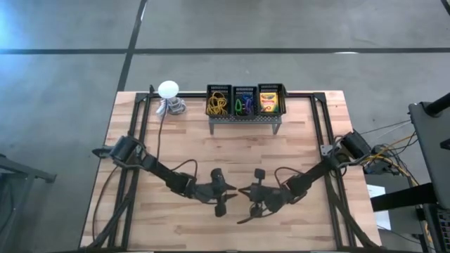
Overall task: Pick & Place Office Desk Supplies
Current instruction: Put the yellow rubber band into the left black bin on the shelf, then return To Home Position
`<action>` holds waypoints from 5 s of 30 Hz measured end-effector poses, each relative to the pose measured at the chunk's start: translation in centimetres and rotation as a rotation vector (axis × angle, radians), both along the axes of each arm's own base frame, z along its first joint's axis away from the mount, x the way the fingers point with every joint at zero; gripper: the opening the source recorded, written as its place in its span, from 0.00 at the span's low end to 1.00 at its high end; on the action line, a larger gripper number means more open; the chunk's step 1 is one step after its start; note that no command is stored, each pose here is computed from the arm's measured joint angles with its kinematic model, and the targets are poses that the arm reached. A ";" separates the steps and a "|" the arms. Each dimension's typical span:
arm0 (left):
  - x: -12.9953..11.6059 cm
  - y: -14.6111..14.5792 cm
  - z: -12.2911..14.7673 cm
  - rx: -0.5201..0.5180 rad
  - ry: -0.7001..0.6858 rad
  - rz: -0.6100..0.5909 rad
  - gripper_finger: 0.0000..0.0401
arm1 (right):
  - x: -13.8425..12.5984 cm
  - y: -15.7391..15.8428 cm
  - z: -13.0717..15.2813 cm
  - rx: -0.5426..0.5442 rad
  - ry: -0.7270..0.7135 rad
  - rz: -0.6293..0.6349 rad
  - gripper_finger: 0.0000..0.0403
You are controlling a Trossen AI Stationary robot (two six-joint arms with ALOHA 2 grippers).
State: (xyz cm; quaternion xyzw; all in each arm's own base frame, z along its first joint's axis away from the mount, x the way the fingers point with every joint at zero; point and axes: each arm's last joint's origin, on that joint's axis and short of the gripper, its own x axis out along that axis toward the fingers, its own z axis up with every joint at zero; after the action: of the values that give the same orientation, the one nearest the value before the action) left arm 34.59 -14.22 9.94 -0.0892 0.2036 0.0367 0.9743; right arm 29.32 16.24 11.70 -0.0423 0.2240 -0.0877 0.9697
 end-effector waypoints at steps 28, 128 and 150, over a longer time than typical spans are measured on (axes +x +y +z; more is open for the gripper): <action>-1.8 1.7 5.4 0.138 0.051 0.174 0.02 | -4.8 2.4 4.1 -0.102 0.090 0.223 0.16; -11.1 5.7 4.4 0.060 -0.153 0.181 0.41 | -18.4 -15.0 5.0 0.220 -0.430 0.360 0.13; -11.1 5.7 4.4 0.046 -0.150 0.186 0.41 | -19.7 -15.4 5.7 0.213 -0.488 0.283 0.13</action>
State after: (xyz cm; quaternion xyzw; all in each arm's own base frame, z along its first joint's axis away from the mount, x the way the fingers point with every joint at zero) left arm 23.44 -8.52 14.30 -0.0880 0.1202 0.1248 0.9809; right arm 9.60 0.87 17.39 0.0511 -0.0157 0.0650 0.9965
